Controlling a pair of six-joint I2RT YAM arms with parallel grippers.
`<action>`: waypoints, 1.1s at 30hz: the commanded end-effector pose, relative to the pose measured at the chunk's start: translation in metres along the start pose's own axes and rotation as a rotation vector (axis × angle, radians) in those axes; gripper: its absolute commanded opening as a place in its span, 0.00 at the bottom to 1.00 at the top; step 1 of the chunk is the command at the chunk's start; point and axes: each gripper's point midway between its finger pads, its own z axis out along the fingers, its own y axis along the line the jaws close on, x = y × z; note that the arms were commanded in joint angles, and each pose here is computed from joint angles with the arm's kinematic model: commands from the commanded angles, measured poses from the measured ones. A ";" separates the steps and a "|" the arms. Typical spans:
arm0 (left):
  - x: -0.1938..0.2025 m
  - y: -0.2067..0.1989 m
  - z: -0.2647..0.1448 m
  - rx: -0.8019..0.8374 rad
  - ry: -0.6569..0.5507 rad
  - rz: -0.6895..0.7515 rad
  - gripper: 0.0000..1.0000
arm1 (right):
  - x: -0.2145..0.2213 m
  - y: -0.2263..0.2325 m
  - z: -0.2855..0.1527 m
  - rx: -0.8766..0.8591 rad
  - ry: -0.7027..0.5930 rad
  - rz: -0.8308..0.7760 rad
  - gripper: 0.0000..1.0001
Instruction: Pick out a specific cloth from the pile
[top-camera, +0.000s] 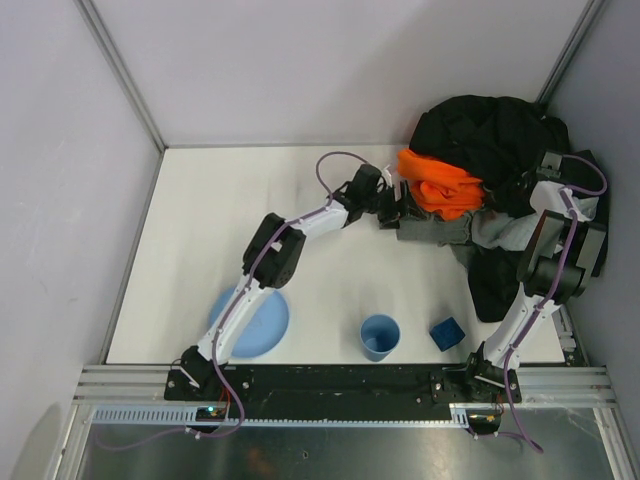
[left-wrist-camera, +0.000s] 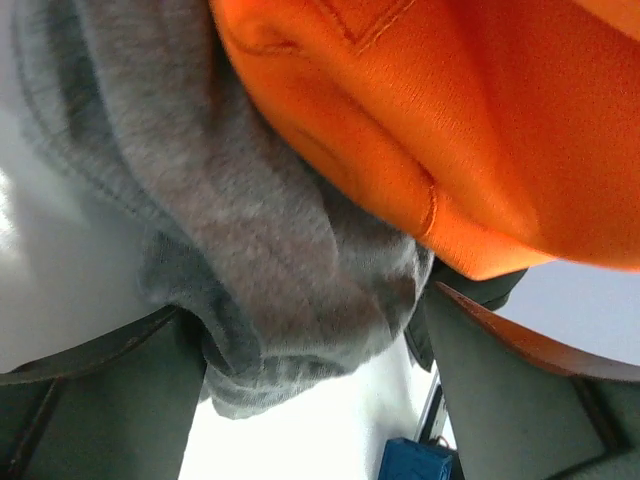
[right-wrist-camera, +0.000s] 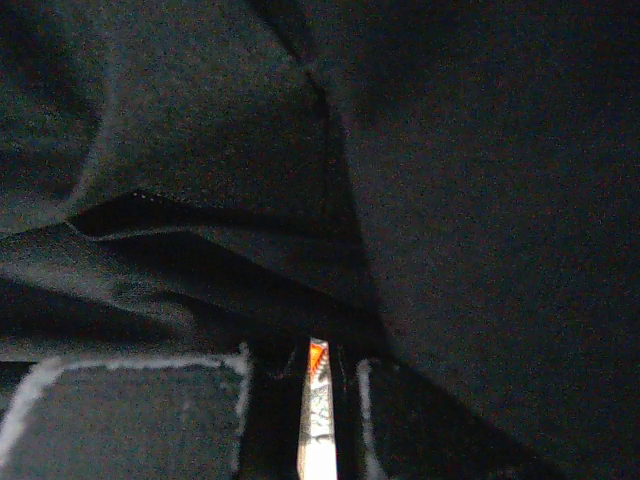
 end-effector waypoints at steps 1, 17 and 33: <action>0.010 -0.022 0.017 0.053 0.039 0.001 0.87 | 0.047 -0.069 0.023 0.253 0.122 0.013 0.00; 0.014 -0.050 0.011 0.123 0.058 0.111 0.24 | 0.055 -0.072 0.028 0.273 0.143 0.010 0.00; 0.008 -0.094 -0.051 0.116 0.001 0.249 0.12 | 0.057 -0.064 0.023 0.240 0.158 0.029 0.00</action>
